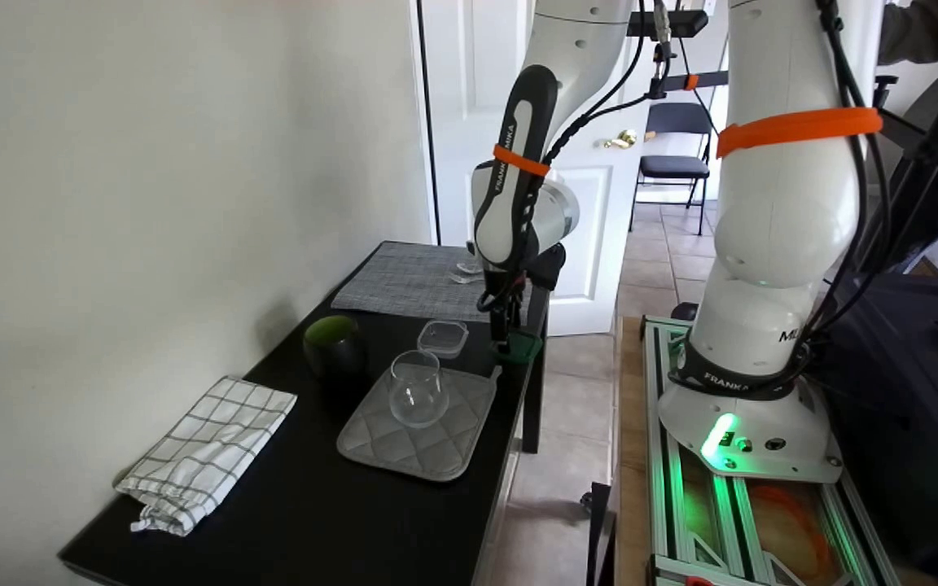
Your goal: Put the green lid on the clear container.
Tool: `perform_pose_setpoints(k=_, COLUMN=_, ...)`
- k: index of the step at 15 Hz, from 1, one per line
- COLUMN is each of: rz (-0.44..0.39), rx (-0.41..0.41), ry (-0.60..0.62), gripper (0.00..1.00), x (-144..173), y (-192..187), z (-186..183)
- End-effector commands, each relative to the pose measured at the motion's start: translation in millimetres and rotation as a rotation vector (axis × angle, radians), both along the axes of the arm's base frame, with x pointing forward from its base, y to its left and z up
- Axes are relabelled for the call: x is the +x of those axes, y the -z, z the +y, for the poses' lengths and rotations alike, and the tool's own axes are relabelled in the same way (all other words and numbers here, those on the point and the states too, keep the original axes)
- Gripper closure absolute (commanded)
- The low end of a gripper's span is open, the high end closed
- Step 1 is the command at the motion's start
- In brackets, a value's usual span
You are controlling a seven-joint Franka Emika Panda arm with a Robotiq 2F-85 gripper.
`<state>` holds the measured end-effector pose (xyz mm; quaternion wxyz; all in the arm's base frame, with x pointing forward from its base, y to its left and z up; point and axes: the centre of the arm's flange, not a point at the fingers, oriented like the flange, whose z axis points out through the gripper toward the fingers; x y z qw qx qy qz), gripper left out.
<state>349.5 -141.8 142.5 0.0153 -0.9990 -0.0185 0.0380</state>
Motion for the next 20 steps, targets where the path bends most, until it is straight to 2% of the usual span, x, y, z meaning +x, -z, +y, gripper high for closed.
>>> perform_pose_setpoints(k=1, rz=0.019, rx=0.029, ry=0.004, gripper=0.0, x=-34, y=-6, z=8)
perform_pose_setpoints(k=2, rz=0.02, rx=0.03, ry=0.004, gripper=0.01, x=-33, y=-6, z=8)
perform_pose_setpoints(k=3, rz=0.021, rx=0.031, ry=0.004, gripper=0.22, x=-33, y=-6, z=8)
perform_pose_setpoints(k=5, rz=0.022, rx=0.029, ry=0.003, gripper=0.3, x=-32, y=-7, z=8)
perform_pose_setpoints(k=14, rz=0.019, rx=0.021, ry=-0.002, gripper=0.98, x=-28, y=-15, z=9)
perform_pose_setpoints(k=20, rz=0.08, rx=-0.003, ry=-0.065, gripper=0.99, x=-31, y=-18, z=19)
